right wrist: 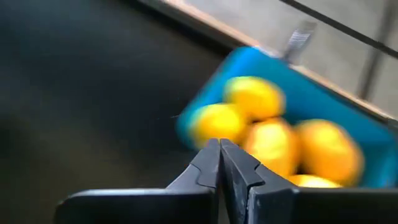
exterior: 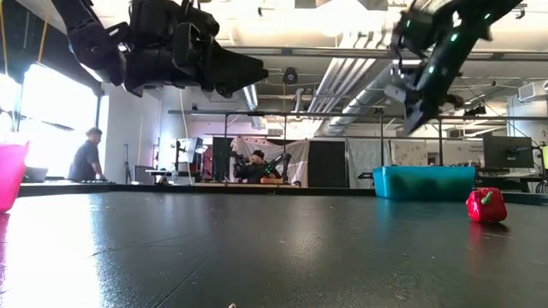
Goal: Sort produce into baskets
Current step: Put the red chili pepper into the red bin
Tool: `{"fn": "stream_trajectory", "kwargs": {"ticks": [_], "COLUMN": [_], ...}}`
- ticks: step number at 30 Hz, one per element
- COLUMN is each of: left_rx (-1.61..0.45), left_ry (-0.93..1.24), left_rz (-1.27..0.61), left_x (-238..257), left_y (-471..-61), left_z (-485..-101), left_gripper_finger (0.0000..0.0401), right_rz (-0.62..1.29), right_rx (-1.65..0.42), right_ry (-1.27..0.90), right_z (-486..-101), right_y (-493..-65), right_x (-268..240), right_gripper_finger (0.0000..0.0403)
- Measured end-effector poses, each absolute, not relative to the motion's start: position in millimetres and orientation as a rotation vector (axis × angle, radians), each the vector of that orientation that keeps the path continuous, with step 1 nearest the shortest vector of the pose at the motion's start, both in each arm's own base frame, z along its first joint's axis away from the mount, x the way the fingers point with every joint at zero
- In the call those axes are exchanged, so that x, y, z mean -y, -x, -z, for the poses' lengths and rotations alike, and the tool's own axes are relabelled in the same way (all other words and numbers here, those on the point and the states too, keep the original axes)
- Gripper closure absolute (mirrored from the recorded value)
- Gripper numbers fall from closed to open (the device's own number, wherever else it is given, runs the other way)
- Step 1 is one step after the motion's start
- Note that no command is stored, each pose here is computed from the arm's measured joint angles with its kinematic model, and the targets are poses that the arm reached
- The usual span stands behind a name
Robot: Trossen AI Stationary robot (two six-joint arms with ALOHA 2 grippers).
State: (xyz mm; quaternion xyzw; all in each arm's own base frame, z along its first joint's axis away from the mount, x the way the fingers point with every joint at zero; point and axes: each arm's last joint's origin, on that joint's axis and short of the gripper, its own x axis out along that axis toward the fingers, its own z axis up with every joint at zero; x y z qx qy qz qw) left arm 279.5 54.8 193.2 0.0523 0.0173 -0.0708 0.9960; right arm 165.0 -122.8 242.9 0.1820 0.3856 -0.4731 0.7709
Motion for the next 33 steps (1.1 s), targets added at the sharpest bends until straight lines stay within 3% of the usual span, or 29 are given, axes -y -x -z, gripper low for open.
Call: {"fn": "stream_trajectory", "kwargs": {"ticks": [14,24,33], "left_rx": [-0.094,-0.054,-0.05], "left_ry": [-0.113,-0.024,-0.018], "left_rz": [0.176,0.16,0.16], "left_x": [-30.1,-28.3,-28.3], "left_y": [-271.5,-257.3,-257.4], "left_z": [-175.1,-166.7,-167.3], "left_gripper_finger": [0.0394,0.04,0.04], "right_rz": [0.41,0.42,0.571], "right_rx": [-0.868,-1.106,-1.199], "right_ry": [-0.289,-0.663,-0.843], "right_z": [-227.5,-198.9,-200.3], "right_y": [-202.3,-216.1,-249.8], "right_x": [-33.8,-101.7,-133.5], "right_gripper_finger": [0.0403,0.0386,0.0265]}}
